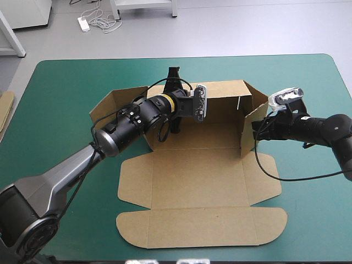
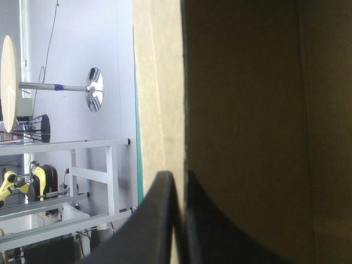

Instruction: Fold the box

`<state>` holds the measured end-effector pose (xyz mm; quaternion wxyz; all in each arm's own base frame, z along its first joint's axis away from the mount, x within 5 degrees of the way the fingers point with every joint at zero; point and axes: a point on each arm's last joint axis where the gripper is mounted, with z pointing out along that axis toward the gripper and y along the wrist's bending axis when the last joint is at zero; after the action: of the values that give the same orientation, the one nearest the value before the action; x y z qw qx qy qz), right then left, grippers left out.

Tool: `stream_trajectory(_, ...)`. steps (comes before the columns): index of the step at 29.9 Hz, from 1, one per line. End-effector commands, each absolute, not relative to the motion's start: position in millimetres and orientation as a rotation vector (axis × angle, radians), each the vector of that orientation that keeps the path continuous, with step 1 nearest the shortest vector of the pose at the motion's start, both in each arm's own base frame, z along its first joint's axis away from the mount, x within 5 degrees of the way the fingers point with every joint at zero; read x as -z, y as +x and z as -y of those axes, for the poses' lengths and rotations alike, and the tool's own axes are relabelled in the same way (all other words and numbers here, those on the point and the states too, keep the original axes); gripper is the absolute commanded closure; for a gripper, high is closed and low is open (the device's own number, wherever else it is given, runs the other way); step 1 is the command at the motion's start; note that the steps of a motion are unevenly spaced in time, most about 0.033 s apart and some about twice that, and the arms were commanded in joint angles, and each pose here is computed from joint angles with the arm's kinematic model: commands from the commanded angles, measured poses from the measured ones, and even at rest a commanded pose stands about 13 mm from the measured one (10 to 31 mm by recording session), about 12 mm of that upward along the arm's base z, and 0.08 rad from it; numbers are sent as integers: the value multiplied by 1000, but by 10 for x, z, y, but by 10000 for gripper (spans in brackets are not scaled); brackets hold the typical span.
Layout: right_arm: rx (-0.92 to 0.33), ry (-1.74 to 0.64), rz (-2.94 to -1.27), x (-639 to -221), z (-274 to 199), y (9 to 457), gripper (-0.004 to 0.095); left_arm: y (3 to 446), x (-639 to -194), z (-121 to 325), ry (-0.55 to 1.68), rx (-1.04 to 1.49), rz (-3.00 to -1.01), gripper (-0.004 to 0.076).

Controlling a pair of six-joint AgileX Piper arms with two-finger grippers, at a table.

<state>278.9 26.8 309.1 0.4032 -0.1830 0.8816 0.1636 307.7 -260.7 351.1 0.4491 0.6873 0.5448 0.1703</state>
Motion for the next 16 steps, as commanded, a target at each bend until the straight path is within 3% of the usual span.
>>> stream_trajectory(1, -339, -451, -2127, -3239, -233, 2795, 496, 2992, -3660, 2602, 1643, -359, -1373, 733)
stream_trajectory(6, -259, -380, -2106, -3335, -127, 2755, 496, 2988, -3665, 2597, 1644, -359, -1374, 733)
stream_trajectory(11, -178, -213, -1965, -3859, 62, 2574, 496, 2987, -3660, 2594, 1648, -360, -1380, 733)
stream_trajectory(14, -234, 3, -1995, -4162, 214, 2572, 496, 2987, -3658, 2592, 1650, -362, -1381, 733)
stream_trajectory(16, -236, 19, -2065, -4314, 248, 2651, 496, 2987, -3658, 2591, 1651, -362, -1382, 733)
